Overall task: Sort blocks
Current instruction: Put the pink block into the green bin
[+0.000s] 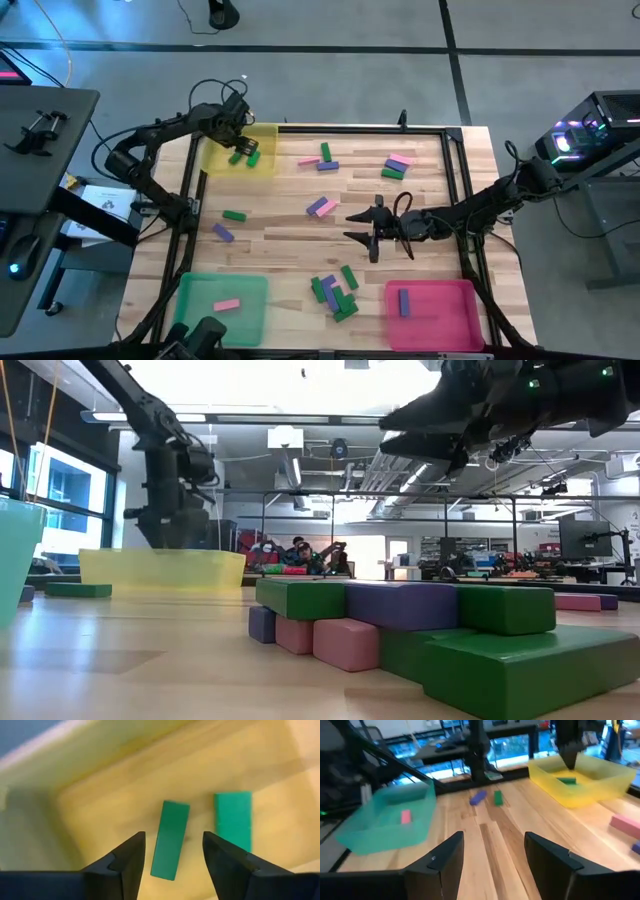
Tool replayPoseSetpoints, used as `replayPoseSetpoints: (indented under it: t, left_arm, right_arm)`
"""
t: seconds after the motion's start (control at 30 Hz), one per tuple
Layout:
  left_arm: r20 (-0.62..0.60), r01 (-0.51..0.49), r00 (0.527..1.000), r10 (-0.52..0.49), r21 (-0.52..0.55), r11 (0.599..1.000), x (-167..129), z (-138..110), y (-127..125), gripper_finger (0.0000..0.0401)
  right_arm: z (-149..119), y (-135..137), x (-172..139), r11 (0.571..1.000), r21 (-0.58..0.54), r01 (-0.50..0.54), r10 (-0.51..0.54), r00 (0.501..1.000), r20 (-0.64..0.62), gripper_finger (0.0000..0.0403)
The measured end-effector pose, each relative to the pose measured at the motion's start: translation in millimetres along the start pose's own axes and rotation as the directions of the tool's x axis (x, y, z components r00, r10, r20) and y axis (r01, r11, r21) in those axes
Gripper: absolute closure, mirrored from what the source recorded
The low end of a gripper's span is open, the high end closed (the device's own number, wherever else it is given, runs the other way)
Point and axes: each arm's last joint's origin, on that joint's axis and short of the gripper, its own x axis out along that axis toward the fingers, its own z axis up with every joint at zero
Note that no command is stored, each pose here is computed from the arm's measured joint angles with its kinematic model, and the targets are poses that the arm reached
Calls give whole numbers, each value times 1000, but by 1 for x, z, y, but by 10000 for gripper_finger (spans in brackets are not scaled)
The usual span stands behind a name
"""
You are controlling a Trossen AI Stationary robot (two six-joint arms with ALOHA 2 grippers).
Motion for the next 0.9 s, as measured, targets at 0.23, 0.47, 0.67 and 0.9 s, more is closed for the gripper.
replayPoseSetpoints:
  t: [0.23,0.47,0.67,0.9]
  left_arm:
    - [103,95,990,-99,50,994,-36,-4,-12,211]
    - [308,180,919,-246,229,957,-84,-22,-52,213]
    - [430,272,779,-456,425,864,-113,-52,-101,213]
    - [440,348,553,-707,649,676,-120,-98,-160,213]
  right_arm:
    - [2,-10,-19,991,41,124,-118,984,-132,222]
    - [8,-37,-47,952,52,302,-277,921,-272,222]
    - [3,-76,-57,838,63,542,-477,785,-395,222]
    - [-4,-128,-62,694,92,714,-567,620,-542,222]
